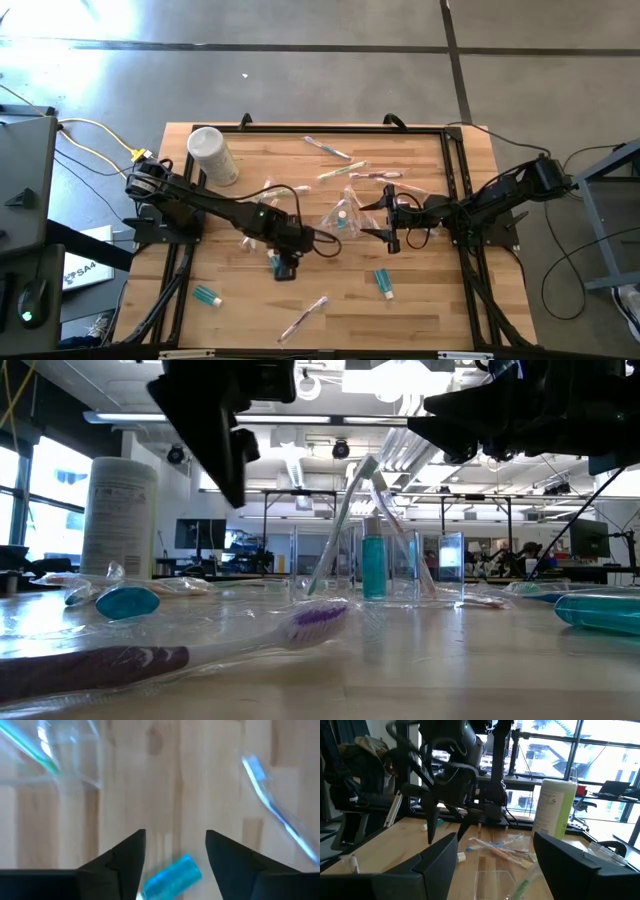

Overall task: Pick & Place toothbrushing station
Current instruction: Put the blue mouthwash into the transparent organizer

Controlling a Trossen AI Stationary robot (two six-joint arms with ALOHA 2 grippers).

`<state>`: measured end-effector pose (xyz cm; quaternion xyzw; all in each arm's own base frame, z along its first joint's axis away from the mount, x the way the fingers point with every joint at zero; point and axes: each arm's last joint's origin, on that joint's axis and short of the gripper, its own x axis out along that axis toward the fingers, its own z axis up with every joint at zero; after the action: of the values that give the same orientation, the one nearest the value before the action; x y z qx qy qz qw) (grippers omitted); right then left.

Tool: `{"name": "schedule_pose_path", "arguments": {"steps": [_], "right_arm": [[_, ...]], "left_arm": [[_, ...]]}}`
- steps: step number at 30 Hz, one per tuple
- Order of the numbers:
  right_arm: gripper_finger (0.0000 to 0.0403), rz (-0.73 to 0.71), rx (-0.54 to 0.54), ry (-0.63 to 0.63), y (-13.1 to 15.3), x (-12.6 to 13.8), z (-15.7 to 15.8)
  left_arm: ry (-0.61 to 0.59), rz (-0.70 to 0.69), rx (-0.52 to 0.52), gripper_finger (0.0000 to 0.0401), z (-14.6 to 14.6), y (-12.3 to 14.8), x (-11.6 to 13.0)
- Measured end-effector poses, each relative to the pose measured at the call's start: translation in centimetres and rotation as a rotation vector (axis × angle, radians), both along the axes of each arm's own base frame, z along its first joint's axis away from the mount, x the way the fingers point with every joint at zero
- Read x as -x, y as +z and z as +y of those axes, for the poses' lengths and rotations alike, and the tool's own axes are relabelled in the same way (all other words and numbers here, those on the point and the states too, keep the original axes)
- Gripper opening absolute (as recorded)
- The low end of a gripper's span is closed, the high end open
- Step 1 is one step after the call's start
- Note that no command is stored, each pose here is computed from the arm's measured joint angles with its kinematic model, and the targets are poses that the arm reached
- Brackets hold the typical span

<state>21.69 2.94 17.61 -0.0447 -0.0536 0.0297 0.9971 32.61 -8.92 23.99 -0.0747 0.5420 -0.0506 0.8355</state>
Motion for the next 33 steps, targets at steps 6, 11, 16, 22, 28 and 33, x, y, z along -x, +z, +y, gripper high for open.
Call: {"name": "schedule_pose_path", "arguments": {"steps": [6, 11, 16, 22, 28, 33], "right_arm": [[0.0254, 0.000, 0.000, 0.000, 0.0, 0.0, 0.0], [0.0254, 0.000, 0.000, 0.000, 0.0, 0.0, 0.0], [0.0254, 0.000, 0.000, 0.000, 0.0, 0.0, 0.0], [0.0254, 0.001, 0.000, 0.000, 0.0, 0.0, 0.0], [0.0254, 0.001, -0.001, 0.001, 0.0, 0.0, 0.0], [0.0254, 0.001, -0.003, 0.001, 0.0, 0.0, 0.0]], "left_arm": [[-0.064, 0.137, -0.021, 0.0212, -0.5, -0.5, 1.5], [-0.263, 0.101, -0.138, 0.0212, -2.3, -0.5, 2.1], [-0.435, 0.075, -0.239, 0.0212, -3.6, -1.1, 2.8], [-0.452, 0.107, -0.270, 0.0212, -3.7, -2.8, 3.6], [-0.444, 0.078, -0.313, 0.0212, -3.5, -3.9, 3.7], [-0.473, 0.133, -0.318, 0.0212, -3.5, -5.3, 3.8]]}}
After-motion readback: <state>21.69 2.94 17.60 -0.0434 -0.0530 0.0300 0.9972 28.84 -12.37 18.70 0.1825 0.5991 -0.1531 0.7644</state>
